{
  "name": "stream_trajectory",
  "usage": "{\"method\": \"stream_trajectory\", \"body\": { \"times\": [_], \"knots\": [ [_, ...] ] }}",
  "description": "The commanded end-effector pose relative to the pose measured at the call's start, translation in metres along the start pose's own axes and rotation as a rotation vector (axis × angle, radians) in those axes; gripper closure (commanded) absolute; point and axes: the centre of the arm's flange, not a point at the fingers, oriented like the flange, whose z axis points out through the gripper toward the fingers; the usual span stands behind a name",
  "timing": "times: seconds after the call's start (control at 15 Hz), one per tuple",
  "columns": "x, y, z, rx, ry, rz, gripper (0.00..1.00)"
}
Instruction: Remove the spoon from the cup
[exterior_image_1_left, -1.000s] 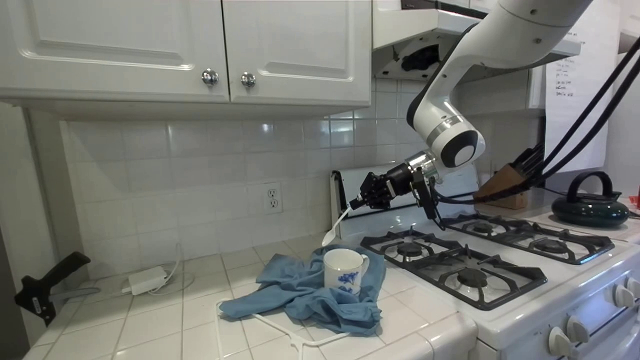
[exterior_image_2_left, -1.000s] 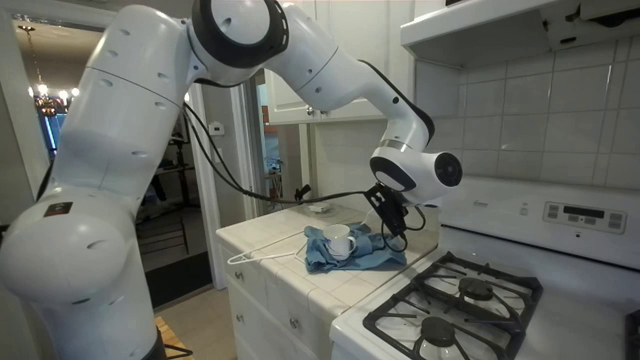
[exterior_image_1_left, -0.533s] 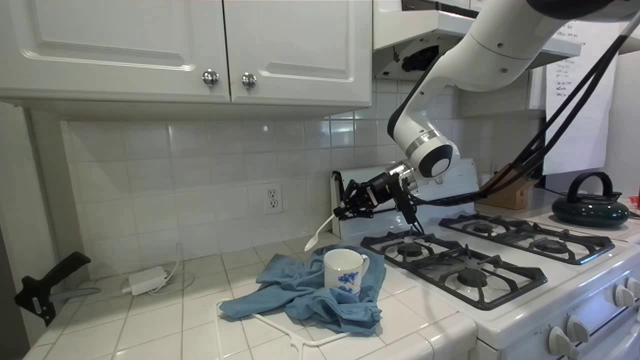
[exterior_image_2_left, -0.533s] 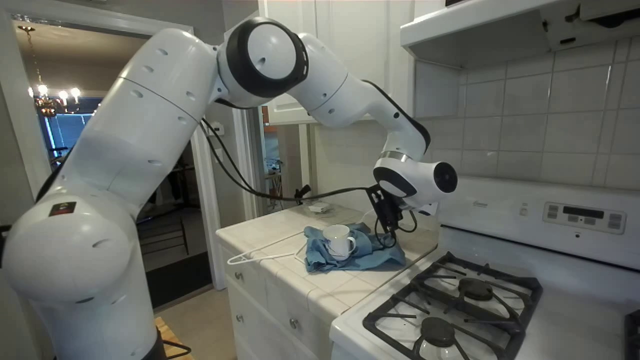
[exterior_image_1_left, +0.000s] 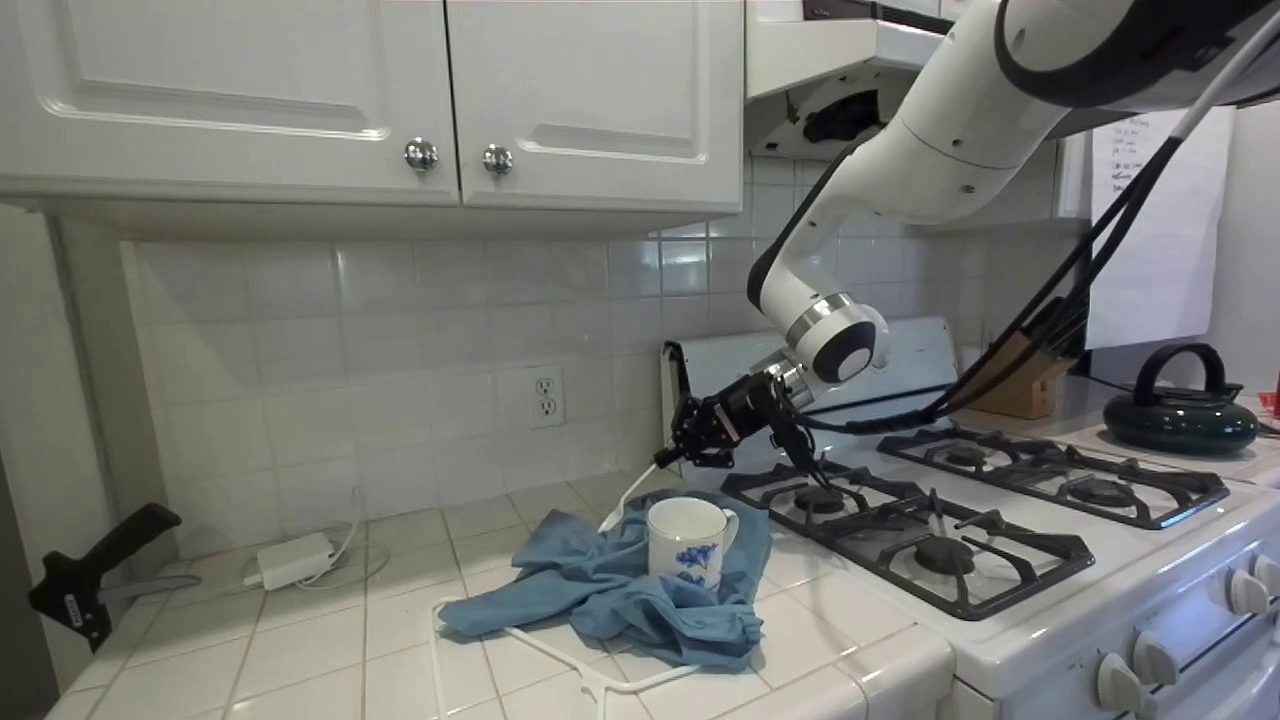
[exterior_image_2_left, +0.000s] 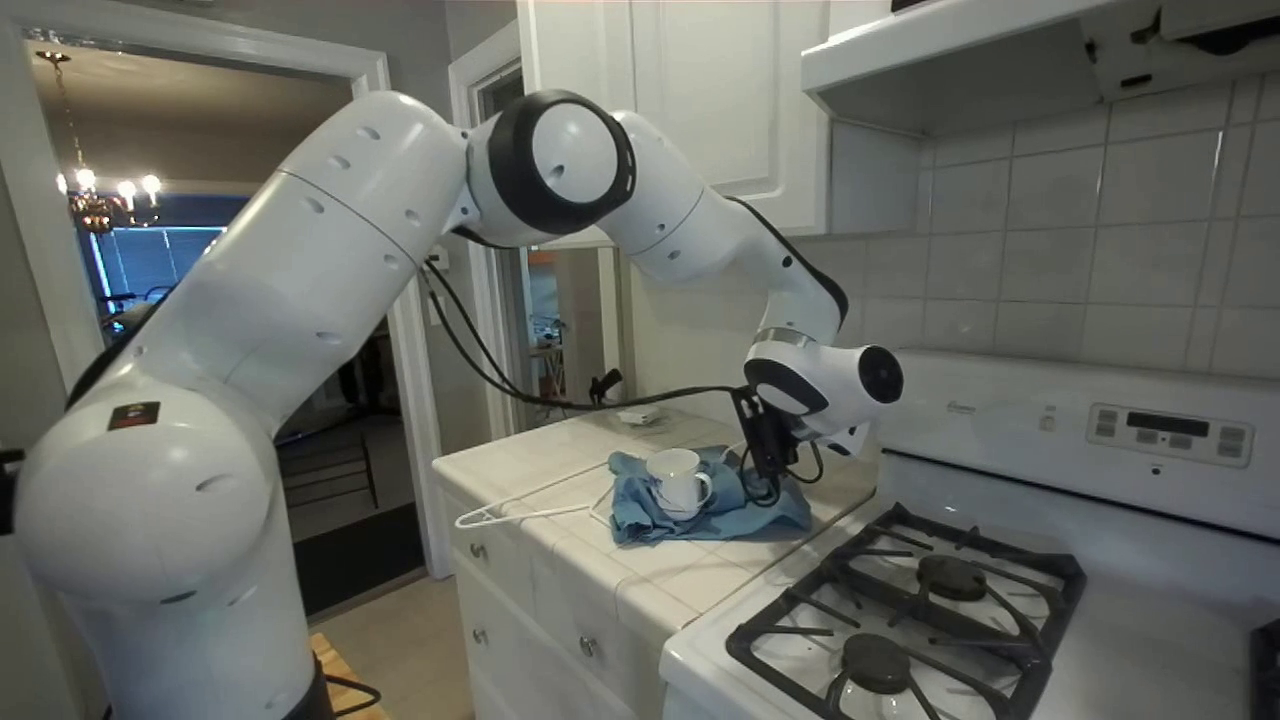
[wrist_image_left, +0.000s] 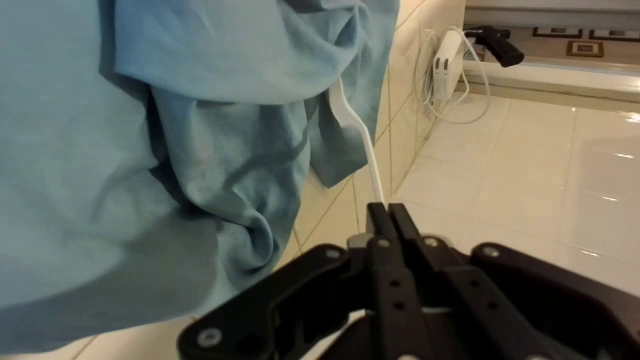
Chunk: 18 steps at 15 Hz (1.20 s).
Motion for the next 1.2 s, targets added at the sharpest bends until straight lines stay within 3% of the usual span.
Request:
{"method": "stream_trajectory", "body": {
  "times": [0.0, 0.33, 0.67, 1.0, 1.13],
  "knots": [
    [0.001, 0.007, 0.013, -0.116, -0.024, 0.018, 0.71],
    [-0.018, -0.019, -0.004, -0.383, 0.004, -0.11, 0.36],
    [-0.066, -0.051, -0.023, -0.632, -0.024, -0.254, 0.0],
    [-0.113, -0.068, -0.054, -0.879, 0.003, -0.376, 0.0],
    [-0.124, -0.074, -0.067, -0.944, 0.031, -0.386, 0.0]
  ]
}}
